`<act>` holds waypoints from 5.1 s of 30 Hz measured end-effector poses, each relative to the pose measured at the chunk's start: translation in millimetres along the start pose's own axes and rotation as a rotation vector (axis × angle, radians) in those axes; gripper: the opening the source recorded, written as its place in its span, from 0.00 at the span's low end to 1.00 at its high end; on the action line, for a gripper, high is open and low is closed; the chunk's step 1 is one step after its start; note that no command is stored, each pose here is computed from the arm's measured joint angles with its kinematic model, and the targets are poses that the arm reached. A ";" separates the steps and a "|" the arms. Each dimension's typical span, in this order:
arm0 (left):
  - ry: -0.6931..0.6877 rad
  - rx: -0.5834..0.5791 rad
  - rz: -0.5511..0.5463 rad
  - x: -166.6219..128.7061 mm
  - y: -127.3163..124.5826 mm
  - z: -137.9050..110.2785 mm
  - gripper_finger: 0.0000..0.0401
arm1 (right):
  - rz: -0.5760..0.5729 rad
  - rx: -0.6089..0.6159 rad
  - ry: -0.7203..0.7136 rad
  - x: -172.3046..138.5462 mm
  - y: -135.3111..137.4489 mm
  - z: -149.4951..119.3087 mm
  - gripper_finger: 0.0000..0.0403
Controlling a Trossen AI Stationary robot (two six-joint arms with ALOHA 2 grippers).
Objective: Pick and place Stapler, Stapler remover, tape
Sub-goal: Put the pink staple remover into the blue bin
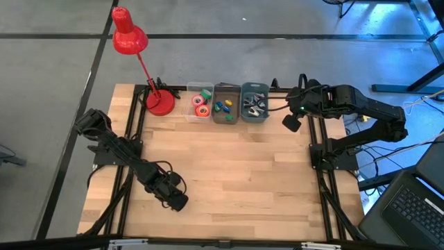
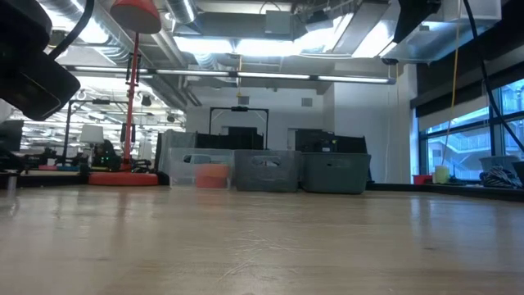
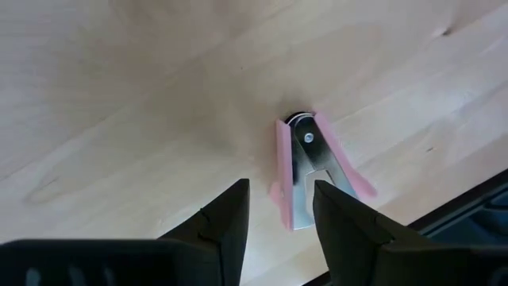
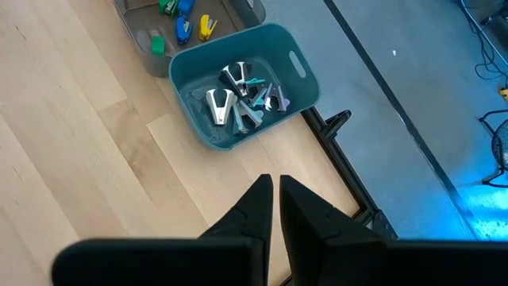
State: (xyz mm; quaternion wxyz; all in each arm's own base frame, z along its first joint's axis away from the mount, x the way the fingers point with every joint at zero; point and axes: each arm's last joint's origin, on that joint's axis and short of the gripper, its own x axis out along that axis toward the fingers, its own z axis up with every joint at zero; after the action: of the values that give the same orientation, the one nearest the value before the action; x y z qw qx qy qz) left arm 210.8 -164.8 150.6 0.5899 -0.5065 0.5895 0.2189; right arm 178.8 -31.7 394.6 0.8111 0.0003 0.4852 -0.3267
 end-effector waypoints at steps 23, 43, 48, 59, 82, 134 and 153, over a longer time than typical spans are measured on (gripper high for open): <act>0.037 0.027 0.016 2.2 0.8 -0.8 0.33 | -0.004 0.000 -0.001 0.0 -0.2 0.0 0.07; 0.044 0.062 -0.014 2.2 -2.2 -1.4 0.08 | -0.003 0.001 -0.001 0.0 -0.1 0.0 0.07; 0.070 0.086 -0.016 2.3 -2.5 -2.2 0.01 | -0.010 0.002 -0.003 0.0 -0.3 0.1 0.07; -0.151 0.134 -0.251 -4.1 -26.0 20.4 0.01 | 0.022 0.033 0.005 -0.2 0.4 -0.2 0.07; -1.194 0.723 -1.020 -125.0 -36.9 249.3 0.00 | 0.342 0.235 -0.367 -37.9 -9.1 11.1 0.07; -1.215 1.158 -1.209 -215.2 -70.0 308.9 0.00 | 0.713 0.274 -0.525 -9.3 32.3 77.6 0.40; -1.231 1.150 -1.188 -215.5 -68.9 311.2 0.00 | 0.713 0.351 -0.477 -2.8 23.1 77.8 0.40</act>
State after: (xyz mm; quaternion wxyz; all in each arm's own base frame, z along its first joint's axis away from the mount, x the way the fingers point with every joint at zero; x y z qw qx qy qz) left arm 372.0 147.6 306.9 0.9558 -0.1575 -0.1448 -0.2016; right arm 251.4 -36.7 430.6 0.9494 0.2291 0.1921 -0.0956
